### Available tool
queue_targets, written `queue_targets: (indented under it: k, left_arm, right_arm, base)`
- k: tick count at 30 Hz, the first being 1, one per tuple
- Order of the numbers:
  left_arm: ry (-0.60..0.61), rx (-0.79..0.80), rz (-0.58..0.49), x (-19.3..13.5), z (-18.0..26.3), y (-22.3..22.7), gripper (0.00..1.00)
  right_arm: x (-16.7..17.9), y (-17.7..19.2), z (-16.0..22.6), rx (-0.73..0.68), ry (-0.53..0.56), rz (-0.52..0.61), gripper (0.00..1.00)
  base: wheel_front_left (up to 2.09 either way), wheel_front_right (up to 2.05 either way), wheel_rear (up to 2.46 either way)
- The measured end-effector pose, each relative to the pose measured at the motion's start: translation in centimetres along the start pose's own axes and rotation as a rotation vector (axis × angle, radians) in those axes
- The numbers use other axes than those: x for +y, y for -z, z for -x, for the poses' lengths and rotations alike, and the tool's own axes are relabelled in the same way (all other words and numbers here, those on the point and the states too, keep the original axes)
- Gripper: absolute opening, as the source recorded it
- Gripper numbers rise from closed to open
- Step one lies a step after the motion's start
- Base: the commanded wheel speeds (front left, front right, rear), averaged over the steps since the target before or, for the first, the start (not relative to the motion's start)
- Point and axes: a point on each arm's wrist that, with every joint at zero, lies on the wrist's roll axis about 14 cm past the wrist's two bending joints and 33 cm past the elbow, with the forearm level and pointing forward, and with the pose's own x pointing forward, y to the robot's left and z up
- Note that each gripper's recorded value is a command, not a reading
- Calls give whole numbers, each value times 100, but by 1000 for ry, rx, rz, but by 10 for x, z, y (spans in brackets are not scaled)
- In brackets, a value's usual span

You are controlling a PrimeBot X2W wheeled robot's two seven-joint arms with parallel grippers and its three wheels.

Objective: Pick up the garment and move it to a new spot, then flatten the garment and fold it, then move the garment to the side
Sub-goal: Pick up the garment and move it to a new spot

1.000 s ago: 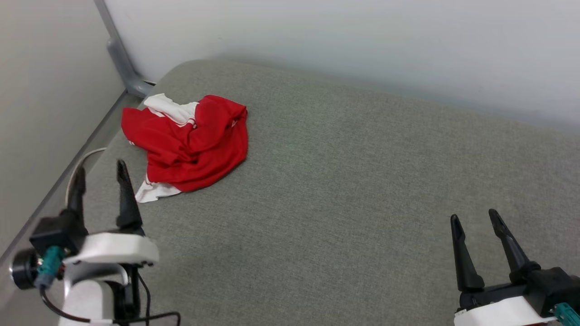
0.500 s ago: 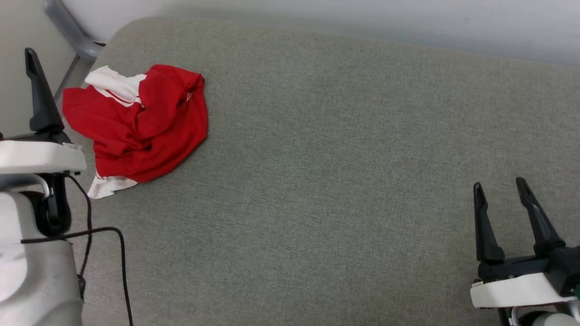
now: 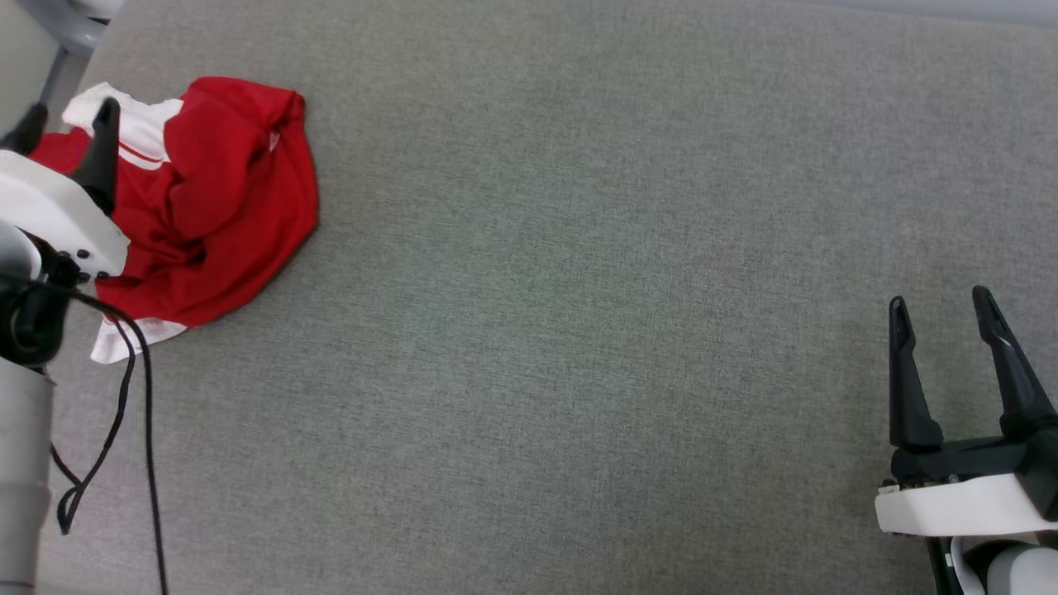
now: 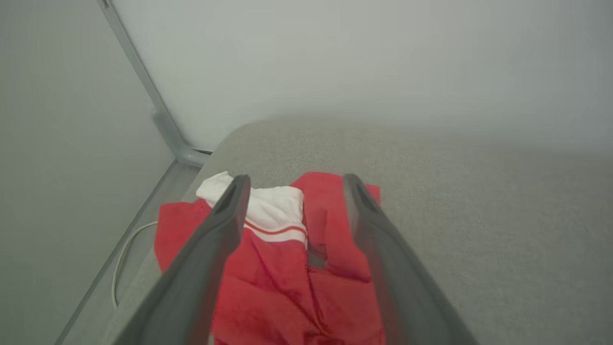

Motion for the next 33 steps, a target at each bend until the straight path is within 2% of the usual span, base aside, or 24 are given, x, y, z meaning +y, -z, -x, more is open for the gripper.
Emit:
queue_targets:
  k: [7,11,16,19,24,25,26,29,33]
  left_arm:
    - [60,400,7,-13,-5,71,100]
    - [78,571,-45,-18,-3,105,100]
    - [96,765,-47,-29,5,147,100]
    - [111,847,-77,-35,7,160,100]
    - [122,871,-78,-39,5,166,100]
    - [123,860,-87,-38,5,164,55]
    - [124,843,-96,-38,4,162,0]
    - [127,763,-137,-34,1,151,0]
    - [114,593,-184,-26,-10,113,0]
  right_arm:
    - [-9,11,-2,23,22,1,100]
    - [-13,19,-3,41,34,1,100]
    - [-17,25,-5,51,43,1,100]
    - [-20,27,-6,53,52,4,100]
    - [-23,28,-5,58,60,7,100]
    - [-24,27,-4,58,60,7,100]
    - [-24,26,-4,56,62,8,100]
    - [-24,20,-3,42,63,7,100]
    - [-22,8,-1,18,58,9,100]
  base:
    - [0,0,0]
    - [0,0,0]
    - [0,0,0]
    - [0,0,0]
    - [0,0,0]
    - [0,0,0]
    - [0,0,0]
    - [0,0,0]
    - [0,0,0]
